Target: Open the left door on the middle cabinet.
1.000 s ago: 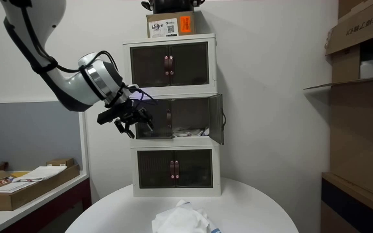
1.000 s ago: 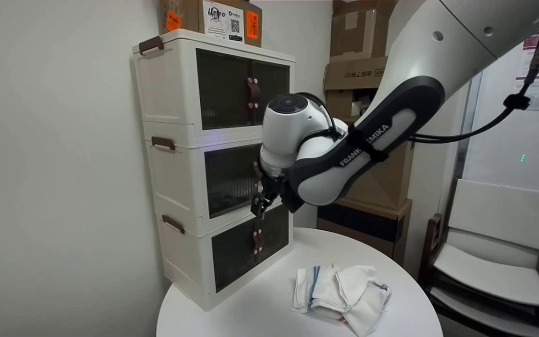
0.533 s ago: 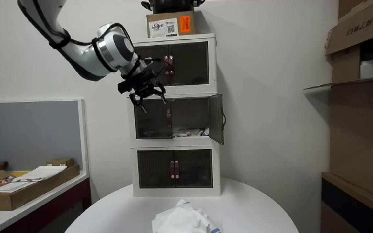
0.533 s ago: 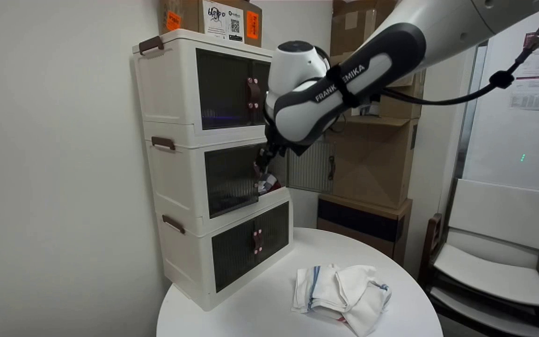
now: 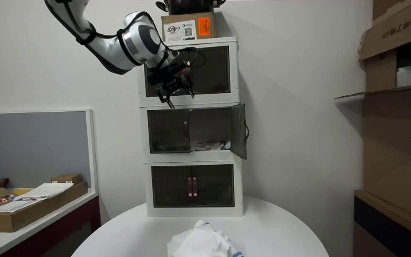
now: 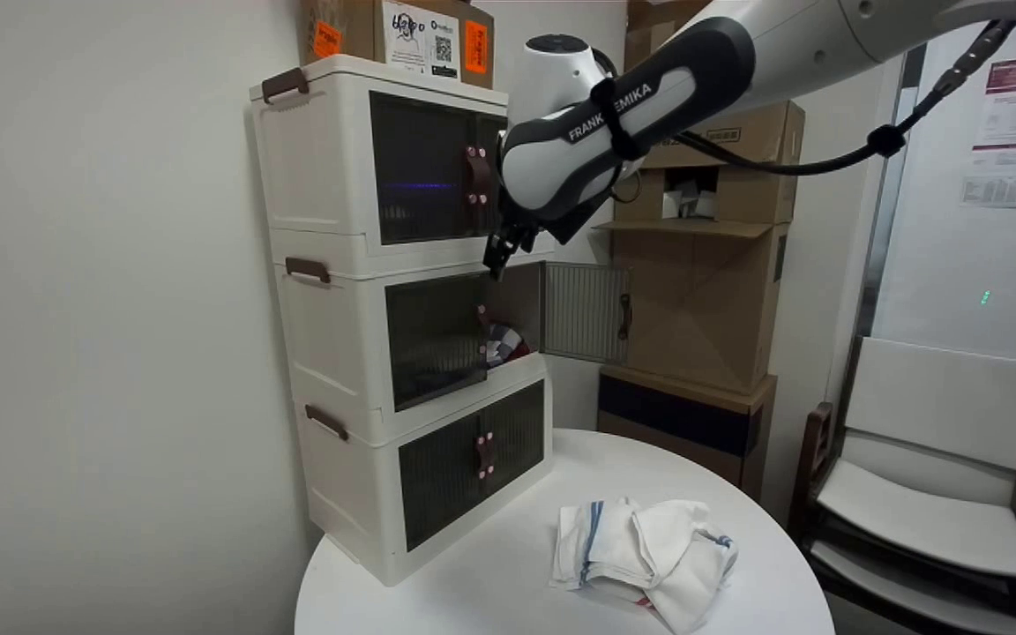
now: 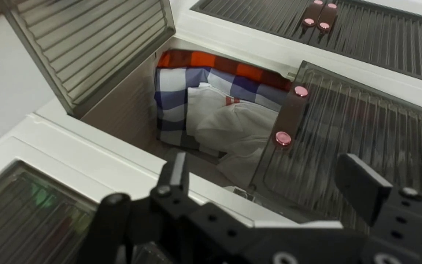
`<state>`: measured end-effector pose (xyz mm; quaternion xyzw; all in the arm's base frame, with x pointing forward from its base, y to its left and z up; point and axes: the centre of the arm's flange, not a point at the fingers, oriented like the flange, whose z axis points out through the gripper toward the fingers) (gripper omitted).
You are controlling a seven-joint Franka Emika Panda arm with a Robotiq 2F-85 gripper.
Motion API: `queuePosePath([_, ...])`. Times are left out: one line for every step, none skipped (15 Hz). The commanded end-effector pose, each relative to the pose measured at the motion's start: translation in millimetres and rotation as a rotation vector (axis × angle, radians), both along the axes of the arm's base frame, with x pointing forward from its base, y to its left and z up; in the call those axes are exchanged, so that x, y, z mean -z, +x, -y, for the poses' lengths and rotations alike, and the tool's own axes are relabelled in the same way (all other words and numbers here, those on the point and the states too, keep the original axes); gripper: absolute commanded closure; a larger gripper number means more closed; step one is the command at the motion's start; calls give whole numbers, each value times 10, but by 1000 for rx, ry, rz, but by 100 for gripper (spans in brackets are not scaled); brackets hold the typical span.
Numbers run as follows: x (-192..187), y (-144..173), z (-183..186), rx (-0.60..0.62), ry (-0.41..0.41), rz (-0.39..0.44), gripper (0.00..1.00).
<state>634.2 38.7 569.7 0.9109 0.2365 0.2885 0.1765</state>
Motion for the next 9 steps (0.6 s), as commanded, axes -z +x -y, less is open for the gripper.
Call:
queuePosePath([37, 319, 24, -79, 21, -21, 0])
queuePosePath([82, 348, 12, -113, 27, -28, 0])
queuePosePath([124, 374, -4, -138, 35, -36, 0])
queuePosePath([167, 396, -20, -162, 40, -42, 0])
queuePosePath([203, 415, -29, -184, 45, -50, 0])
queuePosePath([239, 421, -46, -208, 48, -56, 0])
queuePosePath([269, 427, -52, -227, 50, -60, 0])
queuePosePath([294, 417, -49, -249, 50, -61, 0])
queuePosePath([315, 417, -50, -270, 49, -61, 0])
